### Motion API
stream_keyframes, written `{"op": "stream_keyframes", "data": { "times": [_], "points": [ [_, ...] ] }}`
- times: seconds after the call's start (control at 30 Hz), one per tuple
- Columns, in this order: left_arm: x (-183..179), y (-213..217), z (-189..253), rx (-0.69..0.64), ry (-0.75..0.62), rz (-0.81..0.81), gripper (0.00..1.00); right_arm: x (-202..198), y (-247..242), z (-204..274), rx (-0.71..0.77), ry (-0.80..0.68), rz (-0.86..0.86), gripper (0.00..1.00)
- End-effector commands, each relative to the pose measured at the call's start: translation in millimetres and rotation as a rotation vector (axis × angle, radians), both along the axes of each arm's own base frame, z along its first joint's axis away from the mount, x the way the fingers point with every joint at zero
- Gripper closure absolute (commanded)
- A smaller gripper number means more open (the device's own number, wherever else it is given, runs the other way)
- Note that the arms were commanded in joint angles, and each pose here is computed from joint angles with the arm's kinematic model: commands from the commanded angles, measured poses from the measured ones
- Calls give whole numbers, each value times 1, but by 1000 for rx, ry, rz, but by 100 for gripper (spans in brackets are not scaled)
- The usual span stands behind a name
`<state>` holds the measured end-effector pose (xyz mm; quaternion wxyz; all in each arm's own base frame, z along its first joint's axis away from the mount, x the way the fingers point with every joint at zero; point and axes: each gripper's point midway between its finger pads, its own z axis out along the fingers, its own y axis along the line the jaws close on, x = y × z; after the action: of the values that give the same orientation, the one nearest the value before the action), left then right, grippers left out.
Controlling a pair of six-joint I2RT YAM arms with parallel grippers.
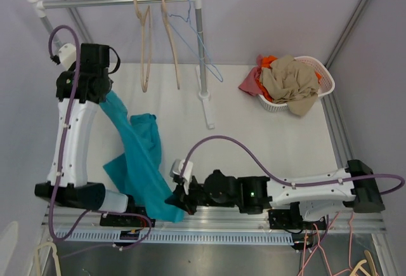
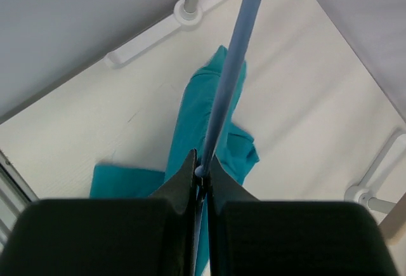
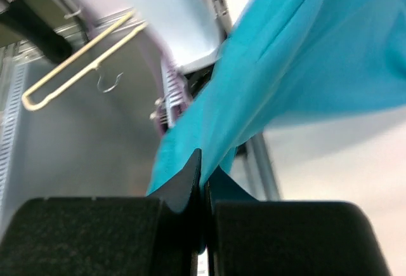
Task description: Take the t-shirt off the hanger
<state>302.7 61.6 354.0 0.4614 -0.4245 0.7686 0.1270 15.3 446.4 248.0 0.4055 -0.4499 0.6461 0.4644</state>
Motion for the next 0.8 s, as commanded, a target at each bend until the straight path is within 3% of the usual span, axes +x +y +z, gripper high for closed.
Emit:
{"op": "stream_keyframes", "data": {
  "times": [0.0,0.1,0.2,0.23,0.27,0.37,0.43,0.63,0.77],
  "points": [
    [20,3,27,24,-61,21,99,-21,-31,-25,-59,47,-41,100],
    [25,-1,38,16,-60,-1,99,-18,-41,-33,-54,70,-83,100],
    [10,-14,45,-21,-60,-66,99,12,-32,-46,-93,60,-144,100],
    [5,-14,49,-4,-75,-66,100,13,-21,-30,-66,53,-121,100],
    [9,-14,61,16,-139,-72,99,9,-13,-23,-59,21,-75,100],
    [10,-16,56,74,-138,-148,99,-12,10,8,-30,-79,7,100],
    [20,-19,37,82,-53,-171,100,-22,18,16,-45,-149,16,100],
    [18,-47,-29,86,174,-230,99,53,20,93,-35,-419,-203,100],
    [26,-67,-49,62,165,-311,99,84,21,132,-29,-502,-248,100]
  ]
}}
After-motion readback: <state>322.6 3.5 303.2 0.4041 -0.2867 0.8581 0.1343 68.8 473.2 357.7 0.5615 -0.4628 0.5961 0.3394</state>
